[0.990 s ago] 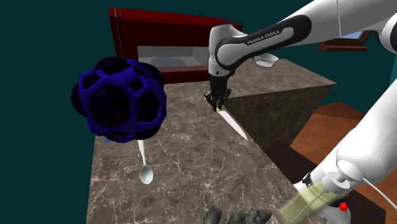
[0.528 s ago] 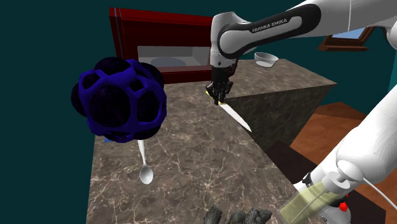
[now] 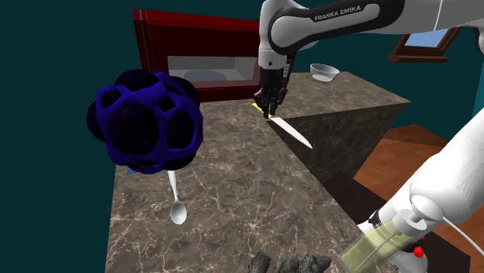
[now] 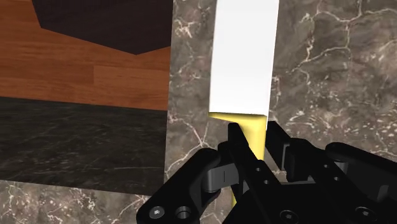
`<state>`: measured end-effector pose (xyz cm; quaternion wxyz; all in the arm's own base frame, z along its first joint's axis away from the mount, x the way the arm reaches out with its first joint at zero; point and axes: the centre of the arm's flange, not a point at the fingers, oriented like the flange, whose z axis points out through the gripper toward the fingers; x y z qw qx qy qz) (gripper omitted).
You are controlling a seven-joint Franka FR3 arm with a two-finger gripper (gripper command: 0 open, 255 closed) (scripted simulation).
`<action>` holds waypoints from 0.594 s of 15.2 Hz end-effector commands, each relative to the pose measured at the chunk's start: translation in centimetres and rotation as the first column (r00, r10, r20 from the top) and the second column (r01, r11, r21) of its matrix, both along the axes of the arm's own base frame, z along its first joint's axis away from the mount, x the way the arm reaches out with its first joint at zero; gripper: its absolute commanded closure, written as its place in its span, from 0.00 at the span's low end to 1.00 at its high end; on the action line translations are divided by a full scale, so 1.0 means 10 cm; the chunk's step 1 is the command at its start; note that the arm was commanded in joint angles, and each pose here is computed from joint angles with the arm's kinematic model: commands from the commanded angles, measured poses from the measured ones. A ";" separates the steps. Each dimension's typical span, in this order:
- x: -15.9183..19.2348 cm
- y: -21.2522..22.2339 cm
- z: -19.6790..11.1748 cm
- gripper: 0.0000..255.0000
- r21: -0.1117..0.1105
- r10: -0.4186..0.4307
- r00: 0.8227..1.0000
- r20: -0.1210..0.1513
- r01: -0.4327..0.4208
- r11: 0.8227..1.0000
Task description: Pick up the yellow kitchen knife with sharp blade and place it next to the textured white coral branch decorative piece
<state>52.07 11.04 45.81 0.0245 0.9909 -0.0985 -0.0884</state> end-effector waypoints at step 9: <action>0.00 -0.01 0.53 1.00 0.000 0.000 1.000 0.000 0.000 1.000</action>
